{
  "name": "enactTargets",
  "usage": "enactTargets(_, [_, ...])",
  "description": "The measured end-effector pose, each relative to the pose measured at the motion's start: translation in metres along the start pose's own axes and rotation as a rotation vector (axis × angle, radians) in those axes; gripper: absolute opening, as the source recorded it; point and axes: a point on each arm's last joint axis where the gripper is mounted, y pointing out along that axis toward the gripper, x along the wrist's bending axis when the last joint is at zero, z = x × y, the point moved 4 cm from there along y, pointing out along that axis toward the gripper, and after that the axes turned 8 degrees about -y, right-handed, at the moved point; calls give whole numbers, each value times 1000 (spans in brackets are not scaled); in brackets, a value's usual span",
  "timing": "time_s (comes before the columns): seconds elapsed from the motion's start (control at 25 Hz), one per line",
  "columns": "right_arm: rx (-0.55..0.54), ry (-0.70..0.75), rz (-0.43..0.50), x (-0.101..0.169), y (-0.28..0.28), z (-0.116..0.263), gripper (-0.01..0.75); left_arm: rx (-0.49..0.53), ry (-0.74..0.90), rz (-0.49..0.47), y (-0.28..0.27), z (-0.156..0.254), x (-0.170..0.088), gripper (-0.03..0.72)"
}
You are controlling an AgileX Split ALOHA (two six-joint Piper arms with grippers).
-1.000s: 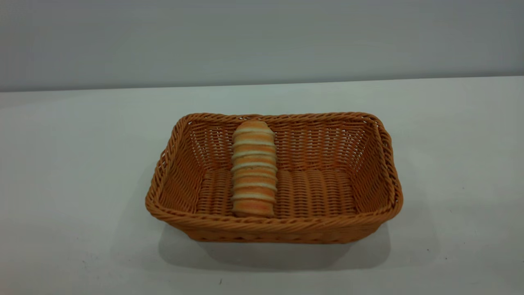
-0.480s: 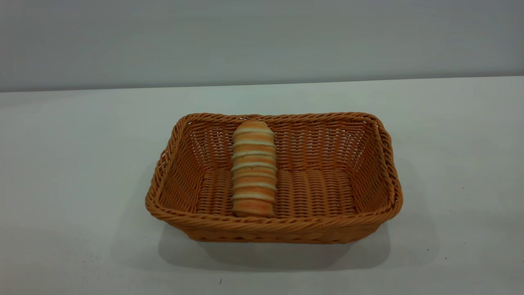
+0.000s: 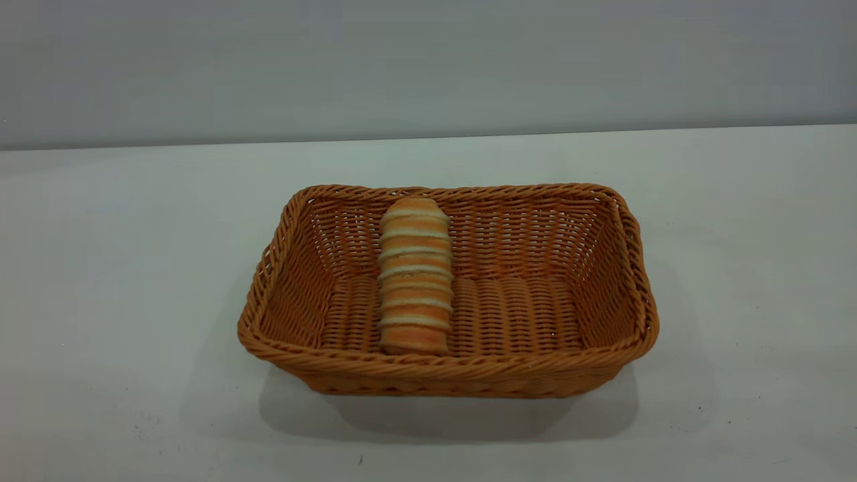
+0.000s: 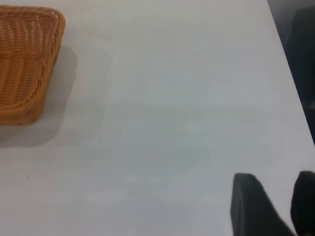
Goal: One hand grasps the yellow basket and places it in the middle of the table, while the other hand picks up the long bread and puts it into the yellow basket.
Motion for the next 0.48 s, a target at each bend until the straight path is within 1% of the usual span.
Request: enactTargets(0.48, [-1, 1, -3, 0, 0, 0, 239, 0, 0, 0, 0, 0, 0, 536])
